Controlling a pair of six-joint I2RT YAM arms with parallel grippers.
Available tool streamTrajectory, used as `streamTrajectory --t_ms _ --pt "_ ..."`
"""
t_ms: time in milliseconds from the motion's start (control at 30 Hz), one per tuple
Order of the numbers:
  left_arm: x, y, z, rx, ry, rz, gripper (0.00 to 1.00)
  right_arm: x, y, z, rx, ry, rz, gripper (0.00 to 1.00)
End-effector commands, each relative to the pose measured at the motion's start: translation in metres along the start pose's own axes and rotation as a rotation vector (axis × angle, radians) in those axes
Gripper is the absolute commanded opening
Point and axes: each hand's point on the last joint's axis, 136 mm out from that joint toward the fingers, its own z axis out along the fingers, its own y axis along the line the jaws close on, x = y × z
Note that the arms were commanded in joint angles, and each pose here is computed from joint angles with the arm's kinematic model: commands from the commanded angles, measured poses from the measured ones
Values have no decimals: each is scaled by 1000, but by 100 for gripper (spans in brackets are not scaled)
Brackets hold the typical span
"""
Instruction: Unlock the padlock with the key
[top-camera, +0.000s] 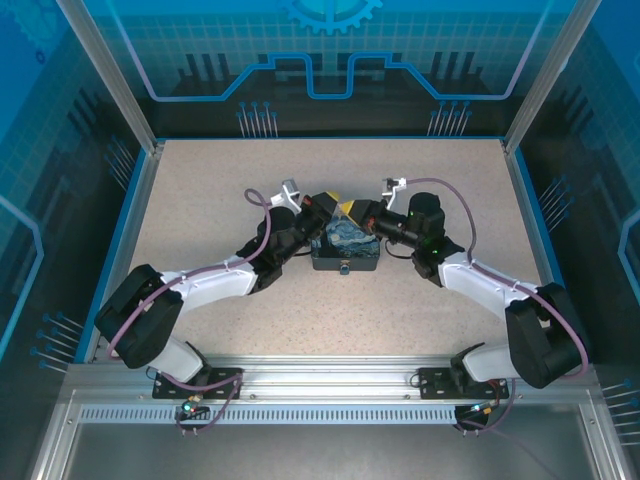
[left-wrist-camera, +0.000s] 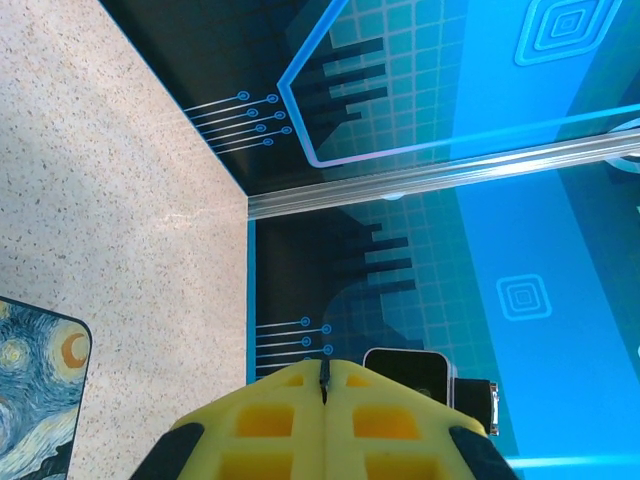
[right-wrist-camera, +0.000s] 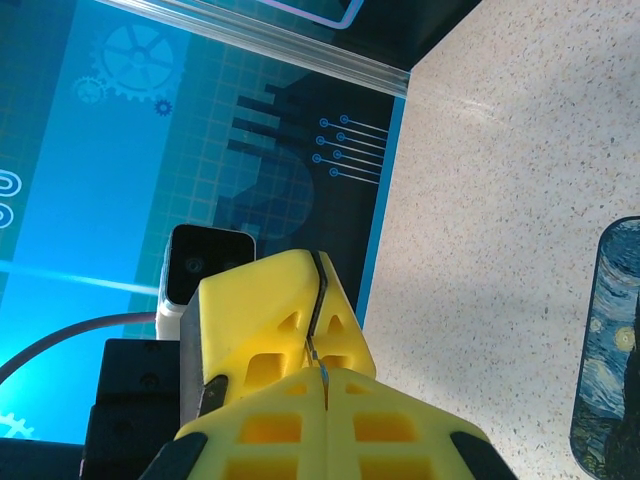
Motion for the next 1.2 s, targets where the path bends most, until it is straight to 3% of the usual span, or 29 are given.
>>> streamTrajectory --t_ms 0,267,367,467,533,800,1000,1167 --pt "0 -16 6 28 9 11 0 7 6 -5 -19 33 -35 0" --pt "1 -16 7 25 17 19 3 7 1 -8 -1 27 -30 0" --pt "-4 -19 4 35 11 29 18 1 -3 -14 16 -10 -17 0" --pt "-16 -23 -6 30 2 66 41 -2 -13 -23 44 -37 -2 0" --pt "-28 -25 -16 12 -9 100 51 -1 -18 -28 52 -38 7 0" --pt "-55 -19 -63 -167 39 311 99 7 -36 -46 109 -36 10 0" --pt "-50 -14 -74 -261 171 525 99 12 -61 -65 192 -32 10 0" --pt "-53 11 -80 -342 176 598 99 14 -91 -86 295 -43 30 0"
